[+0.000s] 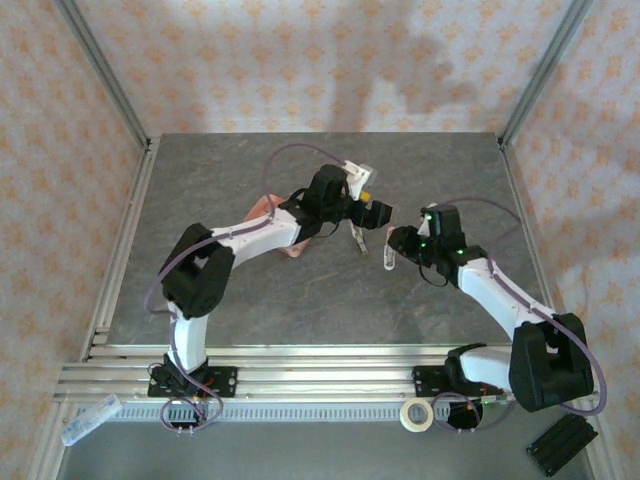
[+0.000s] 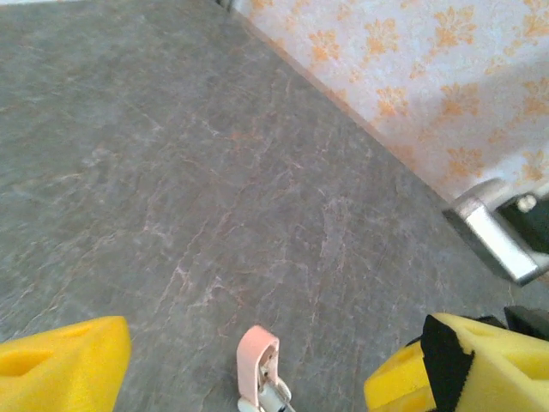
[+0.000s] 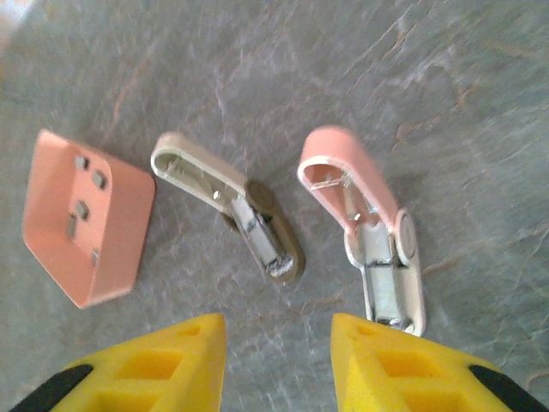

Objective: Load the staples into the stapler

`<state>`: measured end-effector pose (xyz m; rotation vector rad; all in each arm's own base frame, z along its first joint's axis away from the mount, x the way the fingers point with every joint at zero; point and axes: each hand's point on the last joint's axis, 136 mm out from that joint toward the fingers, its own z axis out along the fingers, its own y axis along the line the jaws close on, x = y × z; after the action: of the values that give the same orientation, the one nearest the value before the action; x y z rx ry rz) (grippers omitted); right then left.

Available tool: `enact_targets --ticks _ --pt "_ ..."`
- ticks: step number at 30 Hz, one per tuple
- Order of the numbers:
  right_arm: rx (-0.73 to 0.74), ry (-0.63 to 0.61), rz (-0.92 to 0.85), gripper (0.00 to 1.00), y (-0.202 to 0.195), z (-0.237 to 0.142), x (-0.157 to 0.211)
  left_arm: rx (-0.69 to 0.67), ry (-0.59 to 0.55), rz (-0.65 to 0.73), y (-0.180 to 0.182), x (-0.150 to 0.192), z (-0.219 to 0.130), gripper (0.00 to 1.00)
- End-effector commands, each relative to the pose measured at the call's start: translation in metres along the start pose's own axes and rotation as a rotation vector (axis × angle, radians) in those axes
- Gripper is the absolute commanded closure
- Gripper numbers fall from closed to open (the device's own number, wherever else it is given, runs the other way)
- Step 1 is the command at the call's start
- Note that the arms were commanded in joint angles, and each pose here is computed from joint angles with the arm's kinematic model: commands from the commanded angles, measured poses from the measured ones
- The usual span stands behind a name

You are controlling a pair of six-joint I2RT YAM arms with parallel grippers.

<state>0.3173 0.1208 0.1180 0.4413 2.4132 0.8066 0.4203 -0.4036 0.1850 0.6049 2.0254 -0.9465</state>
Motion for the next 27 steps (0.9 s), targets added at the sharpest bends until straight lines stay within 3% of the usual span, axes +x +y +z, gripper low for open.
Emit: enact_targets --ticks 1,7,12,27 --pt "-0.095 -0.002 0.1 0.63 -0.005 -0.007 -0.007 0.037 0.104 -0.024 0.002 0.022 0.021 0.13" --pt "-0.132 0.047 0.205 0.63 -0.029 -0.014 0.003 0.138 0.205 0.013 -0.012 0.041 0.053 0.14" --pt "-0.094 0.036 0.214 0.63 -0.039 -0.019 0.01 0.11 0.287 0.091 -0.009 0.052 0.068 0.14" --pt "-0.028 0.017 0.219 0.63 -0.047 -0.037 0.02 0.254 0.398 0.114 -0.034 0.085 0.076 0.14"
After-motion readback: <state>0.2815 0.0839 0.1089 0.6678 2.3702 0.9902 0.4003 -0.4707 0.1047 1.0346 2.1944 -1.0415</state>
